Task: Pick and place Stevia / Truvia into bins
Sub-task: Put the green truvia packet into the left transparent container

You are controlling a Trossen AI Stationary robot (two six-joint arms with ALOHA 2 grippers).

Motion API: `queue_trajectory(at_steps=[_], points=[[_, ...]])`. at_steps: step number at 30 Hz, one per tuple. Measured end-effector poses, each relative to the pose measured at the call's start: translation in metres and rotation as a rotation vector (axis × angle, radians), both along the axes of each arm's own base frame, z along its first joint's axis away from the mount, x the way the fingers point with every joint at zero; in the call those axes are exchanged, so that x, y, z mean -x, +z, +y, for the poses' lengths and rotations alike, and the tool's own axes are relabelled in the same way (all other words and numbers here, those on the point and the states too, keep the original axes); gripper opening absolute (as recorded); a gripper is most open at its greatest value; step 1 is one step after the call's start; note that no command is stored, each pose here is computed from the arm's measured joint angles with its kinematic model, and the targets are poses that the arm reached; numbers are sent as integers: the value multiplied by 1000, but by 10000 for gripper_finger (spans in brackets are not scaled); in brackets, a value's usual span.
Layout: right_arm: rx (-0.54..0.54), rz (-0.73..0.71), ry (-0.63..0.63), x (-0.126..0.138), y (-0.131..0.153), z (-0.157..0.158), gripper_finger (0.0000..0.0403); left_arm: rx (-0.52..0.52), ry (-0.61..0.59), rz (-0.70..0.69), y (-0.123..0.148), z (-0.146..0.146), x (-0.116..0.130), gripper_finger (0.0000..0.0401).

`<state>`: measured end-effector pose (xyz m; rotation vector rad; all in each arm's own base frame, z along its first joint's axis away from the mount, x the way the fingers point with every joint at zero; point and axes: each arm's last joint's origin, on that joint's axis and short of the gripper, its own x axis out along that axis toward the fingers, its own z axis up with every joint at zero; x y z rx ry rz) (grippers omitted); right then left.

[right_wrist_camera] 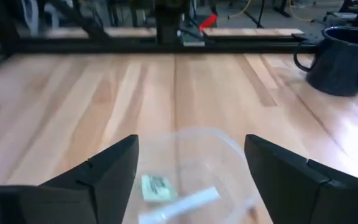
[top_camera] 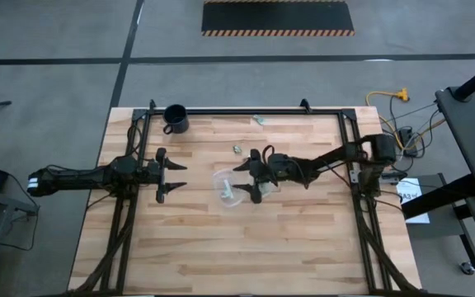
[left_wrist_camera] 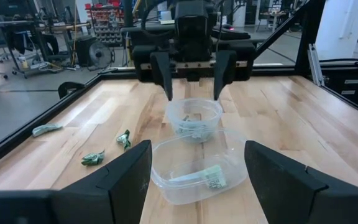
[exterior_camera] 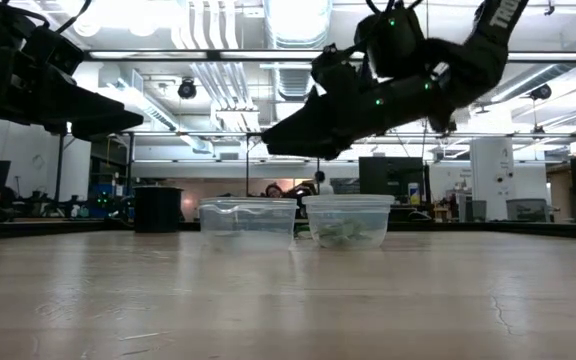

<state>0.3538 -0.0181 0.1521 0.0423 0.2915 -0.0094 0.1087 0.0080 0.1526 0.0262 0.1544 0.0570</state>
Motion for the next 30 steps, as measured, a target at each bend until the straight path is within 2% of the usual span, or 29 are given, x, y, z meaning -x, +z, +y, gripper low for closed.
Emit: queue_trajectory(at_steps=[6,13,20,26,30], points=[[100,123,-62,17,21,-8,294,0,0,0,0,0,0,240],[106,216,-118,34,33,-16,294,0,0,0,0,0,0,240],[137,266,-153,39,26,-35,281,0,0,0,0,0,0,240],[58,290,-124,46,15,-64,267,0,0,-1,0,0,0,240],[64,324,-135,52,3,-79,260,0,0,-1,0,0,0,240]])
